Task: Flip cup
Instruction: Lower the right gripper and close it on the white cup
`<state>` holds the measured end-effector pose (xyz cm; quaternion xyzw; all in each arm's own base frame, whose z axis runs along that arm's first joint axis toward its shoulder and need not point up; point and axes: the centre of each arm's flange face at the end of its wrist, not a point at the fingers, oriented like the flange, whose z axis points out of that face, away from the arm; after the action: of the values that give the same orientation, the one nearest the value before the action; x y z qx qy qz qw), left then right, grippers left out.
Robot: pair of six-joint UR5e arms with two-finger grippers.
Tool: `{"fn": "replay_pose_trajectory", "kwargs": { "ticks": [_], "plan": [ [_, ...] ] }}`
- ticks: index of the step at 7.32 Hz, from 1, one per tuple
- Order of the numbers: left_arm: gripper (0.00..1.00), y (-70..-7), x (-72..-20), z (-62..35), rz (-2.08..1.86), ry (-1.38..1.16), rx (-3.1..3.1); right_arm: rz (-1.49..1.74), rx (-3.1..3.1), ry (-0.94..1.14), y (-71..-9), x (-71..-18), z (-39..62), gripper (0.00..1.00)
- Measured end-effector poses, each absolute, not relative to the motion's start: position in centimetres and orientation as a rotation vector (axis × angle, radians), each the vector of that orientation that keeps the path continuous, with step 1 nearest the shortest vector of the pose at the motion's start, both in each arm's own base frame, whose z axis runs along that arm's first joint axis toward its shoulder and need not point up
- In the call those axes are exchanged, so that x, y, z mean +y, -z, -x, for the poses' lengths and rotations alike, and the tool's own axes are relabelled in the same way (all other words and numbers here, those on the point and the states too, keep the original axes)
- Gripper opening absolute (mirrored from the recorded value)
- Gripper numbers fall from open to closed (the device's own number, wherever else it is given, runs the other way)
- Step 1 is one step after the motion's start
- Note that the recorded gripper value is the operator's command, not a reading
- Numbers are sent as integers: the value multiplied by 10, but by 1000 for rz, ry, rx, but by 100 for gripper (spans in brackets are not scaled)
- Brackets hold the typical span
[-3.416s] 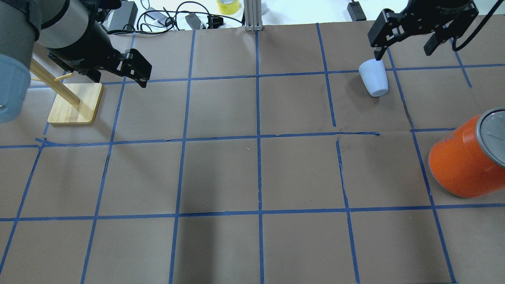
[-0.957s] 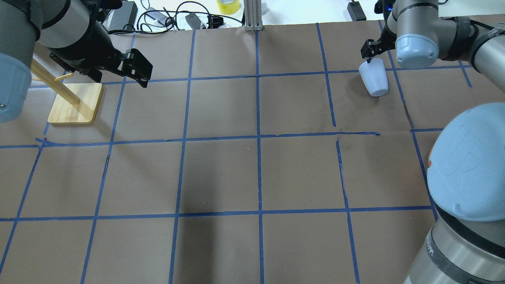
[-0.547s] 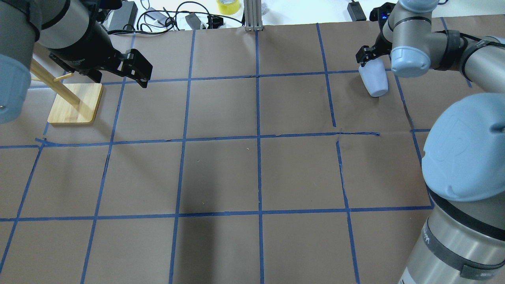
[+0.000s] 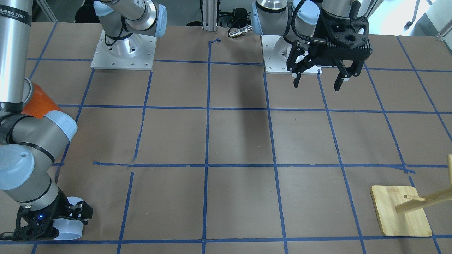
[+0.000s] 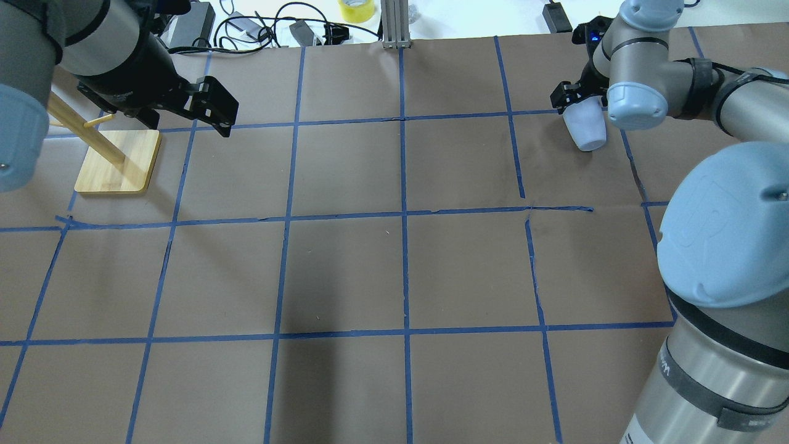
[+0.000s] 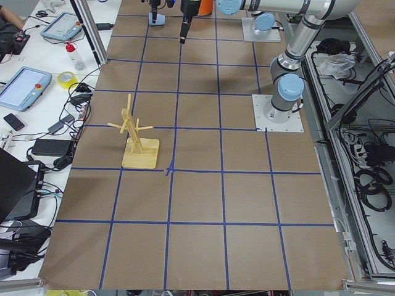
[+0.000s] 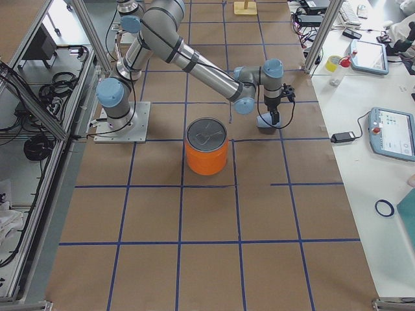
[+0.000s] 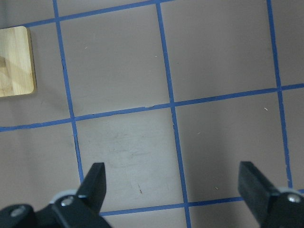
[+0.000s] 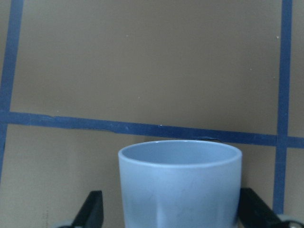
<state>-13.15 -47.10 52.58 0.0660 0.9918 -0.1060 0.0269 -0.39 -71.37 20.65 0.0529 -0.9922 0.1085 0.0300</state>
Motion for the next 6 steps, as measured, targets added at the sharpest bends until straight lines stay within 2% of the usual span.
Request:
{"fn": "replay_pose_trajectory", "kwargs": {
  "ticks": [5, 6],
  "plan": [
    [100, -526, -471, 131, -203, 328, 3063, -148, -3054, -366, -191, -716, 9, 99],
    [100, -526, -471, 131, -203, 328, 3063, -147, -3053, -361, -186, -716, 10, 95]
  ]
}}
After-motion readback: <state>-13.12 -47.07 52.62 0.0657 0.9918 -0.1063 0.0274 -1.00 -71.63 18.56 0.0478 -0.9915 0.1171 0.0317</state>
